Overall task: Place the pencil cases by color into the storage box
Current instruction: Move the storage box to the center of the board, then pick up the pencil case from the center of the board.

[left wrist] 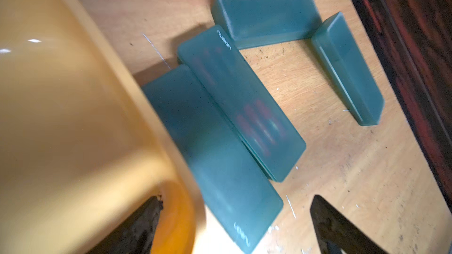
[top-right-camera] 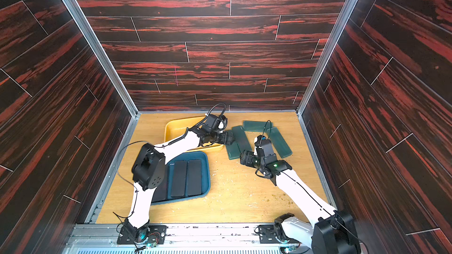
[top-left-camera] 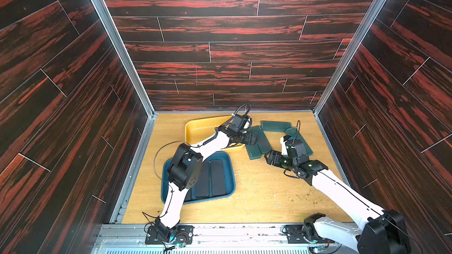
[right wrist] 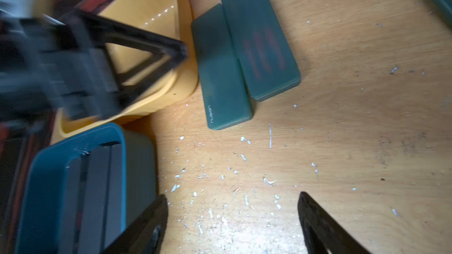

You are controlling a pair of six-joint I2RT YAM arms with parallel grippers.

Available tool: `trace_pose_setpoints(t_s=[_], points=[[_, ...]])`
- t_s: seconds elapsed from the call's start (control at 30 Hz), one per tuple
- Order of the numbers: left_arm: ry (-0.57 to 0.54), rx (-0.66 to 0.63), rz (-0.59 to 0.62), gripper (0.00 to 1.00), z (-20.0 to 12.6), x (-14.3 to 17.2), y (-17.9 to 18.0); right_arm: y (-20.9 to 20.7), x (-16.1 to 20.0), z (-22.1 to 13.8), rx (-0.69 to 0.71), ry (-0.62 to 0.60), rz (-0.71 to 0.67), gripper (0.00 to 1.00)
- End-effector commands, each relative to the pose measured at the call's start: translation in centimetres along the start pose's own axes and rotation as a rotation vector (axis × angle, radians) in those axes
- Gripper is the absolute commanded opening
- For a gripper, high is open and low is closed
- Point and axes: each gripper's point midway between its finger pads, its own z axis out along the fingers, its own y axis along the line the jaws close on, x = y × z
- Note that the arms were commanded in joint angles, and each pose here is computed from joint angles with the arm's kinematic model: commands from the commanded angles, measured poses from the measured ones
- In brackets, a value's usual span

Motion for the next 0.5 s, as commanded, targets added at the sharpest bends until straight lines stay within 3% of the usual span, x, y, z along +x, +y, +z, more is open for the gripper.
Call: trace_pose_setpoints(t_s=[0.0,0.2,0.47], points=[[-0.129,-0.04,0.011,0.97,-7.5,-3.7,0.9,0.0,-0.9,0.8,0.026,0.01,-0.071,0.84],[-0.165,-0.166,0.0,0.97,-13.8,-1.7,3.6,0.4,-2.1,2.4,0.042,0.023,-0.138,0.83],[-0.176,-0.279,-0.086,0.97,-18.8,3.6,6.4,0.3,-2.3,4.5,0.061,0.057,-0.192,0.81]])
